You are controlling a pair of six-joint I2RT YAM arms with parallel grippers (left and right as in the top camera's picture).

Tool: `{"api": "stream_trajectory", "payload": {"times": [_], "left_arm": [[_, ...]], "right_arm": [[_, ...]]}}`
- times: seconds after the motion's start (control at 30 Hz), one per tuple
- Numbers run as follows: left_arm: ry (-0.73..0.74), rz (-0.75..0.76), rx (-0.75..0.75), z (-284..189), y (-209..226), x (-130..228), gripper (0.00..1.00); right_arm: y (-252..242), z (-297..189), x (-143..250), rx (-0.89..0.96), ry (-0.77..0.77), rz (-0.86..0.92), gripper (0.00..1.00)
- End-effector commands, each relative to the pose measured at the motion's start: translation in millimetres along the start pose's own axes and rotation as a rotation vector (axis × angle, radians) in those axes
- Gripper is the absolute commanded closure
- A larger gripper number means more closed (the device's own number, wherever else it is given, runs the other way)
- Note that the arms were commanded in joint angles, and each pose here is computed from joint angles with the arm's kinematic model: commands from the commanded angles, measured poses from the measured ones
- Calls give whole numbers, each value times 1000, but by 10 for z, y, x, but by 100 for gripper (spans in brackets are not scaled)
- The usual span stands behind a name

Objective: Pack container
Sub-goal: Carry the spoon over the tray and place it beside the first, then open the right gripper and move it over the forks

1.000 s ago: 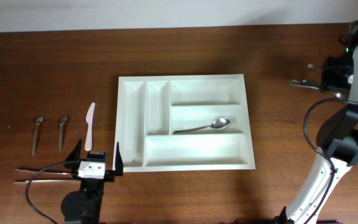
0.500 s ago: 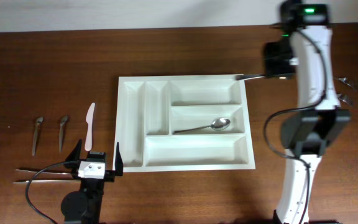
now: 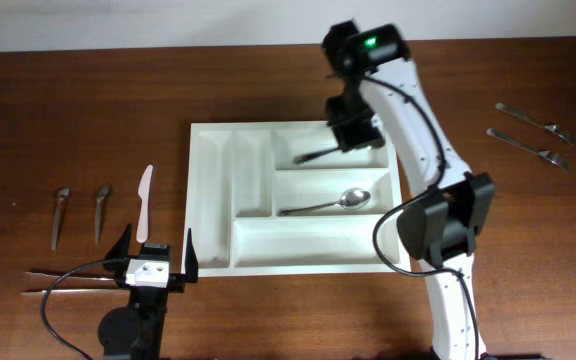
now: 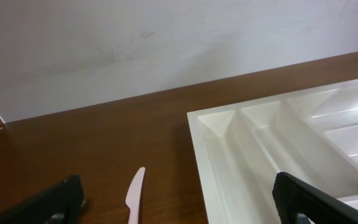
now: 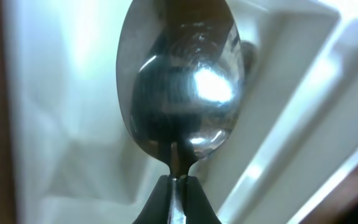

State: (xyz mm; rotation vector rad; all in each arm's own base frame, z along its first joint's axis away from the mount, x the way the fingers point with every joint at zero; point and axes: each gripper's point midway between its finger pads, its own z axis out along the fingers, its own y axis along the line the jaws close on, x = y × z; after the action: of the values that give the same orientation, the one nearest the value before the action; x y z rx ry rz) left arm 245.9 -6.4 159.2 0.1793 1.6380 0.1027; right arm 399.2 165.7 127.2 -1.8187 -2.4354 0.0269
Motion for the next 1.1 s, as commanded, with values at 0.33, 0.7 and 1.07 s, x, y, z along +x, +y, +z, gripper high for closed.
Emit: {"api": "stream_trajectory", "payload": {"times": [0.33,0.7,1.07], "left_arm": [[1,16,-13,2,22,23,1],[1,16,-13,2,23,23,1],[1,16,-13,2,23,23,1]], "right_arm": [[-520,498,19,250,-56,164,91],[-453,511,-5,224,-50,170,64],[-50,30,-1208,-2,-53,-20,28]]}}
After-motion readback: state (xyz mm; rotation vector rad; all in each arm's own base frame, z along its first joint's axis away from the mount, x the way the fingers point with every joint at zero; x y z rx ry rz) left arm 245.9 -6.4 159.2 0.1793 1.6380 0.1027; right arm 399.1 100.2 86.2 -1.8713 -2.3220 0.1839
